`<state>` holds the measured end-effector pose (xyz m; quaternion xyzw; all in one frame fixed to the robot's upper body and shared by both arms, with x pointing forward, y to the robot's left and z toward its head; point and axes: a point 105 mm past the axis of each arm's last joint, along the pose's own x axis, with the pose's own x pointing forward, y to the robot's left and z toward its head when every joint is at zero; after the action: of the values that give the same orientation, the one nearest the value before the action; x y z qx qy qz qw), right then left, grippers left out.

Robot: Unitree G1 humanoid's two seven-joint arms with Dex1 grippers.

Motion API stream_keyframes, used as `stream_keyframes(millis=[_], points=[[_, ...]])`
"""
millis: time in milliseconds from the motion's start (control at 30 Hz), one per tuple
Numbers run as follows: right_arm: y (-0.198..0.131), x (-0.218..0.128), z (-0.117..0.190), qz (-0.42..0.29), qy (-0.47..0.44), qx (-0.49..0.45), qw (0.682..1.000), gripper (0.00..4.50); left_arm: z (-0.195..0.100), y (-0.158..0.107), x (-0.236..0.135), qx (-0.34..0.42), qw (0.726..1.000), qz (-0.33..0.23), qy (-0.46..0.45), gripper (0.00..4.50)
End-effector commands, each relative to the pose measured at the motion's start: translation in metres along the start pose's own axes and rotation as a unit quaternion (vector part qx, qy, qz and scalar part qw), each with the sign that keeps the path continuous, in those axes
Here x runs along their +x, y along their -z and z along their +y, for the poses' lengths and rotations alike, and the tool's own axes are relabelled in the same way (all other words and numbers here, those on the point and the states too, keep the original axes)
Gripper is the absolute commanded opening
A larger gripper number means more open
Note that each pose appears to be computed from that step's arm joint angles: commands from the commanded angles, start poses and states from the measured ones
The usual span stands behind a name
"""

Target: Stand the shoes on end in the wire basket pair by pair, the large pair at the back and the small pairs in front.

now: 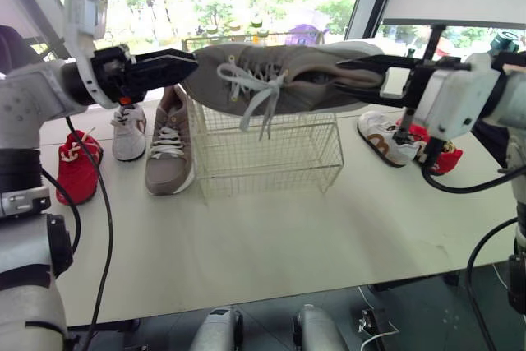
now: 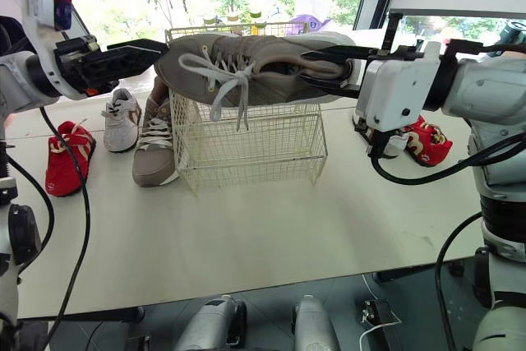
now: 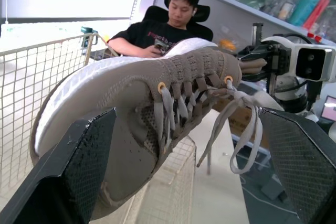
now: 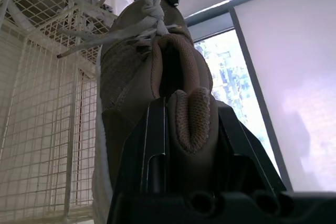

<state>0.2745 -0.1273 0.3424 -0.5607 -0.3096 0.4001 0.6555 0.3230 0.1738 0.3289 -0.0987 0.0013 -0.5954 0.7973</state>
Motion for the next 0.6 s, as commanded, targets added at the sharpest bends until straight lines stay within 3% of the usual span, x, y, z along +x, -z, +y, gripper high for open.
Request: stream_keyframes(millis=[33, 233, 600], points=[[-0.019, -0.01, -0.03, -0.023, 0.05, -0.063, 0.997, 0.88, -0.001, -0.007, -0.007, 0.028, 0.999, 0.012, -0.016, 4.5], [-0.016, -0.016, -0.034, -0.008, 0.039, -0.067, 0.997, 0.88, 0.003, -0.027, -0.026, 0.066, 0.996, -0.006, -0.059, 4.5], [-0.038, -0.008, -0.041, -0.053, 0.045, -0.076, 0.995, 0.88, 0.016, -0.012, -0.027, 0.066, 0.995, 0.023, -0.066, 4.5]])
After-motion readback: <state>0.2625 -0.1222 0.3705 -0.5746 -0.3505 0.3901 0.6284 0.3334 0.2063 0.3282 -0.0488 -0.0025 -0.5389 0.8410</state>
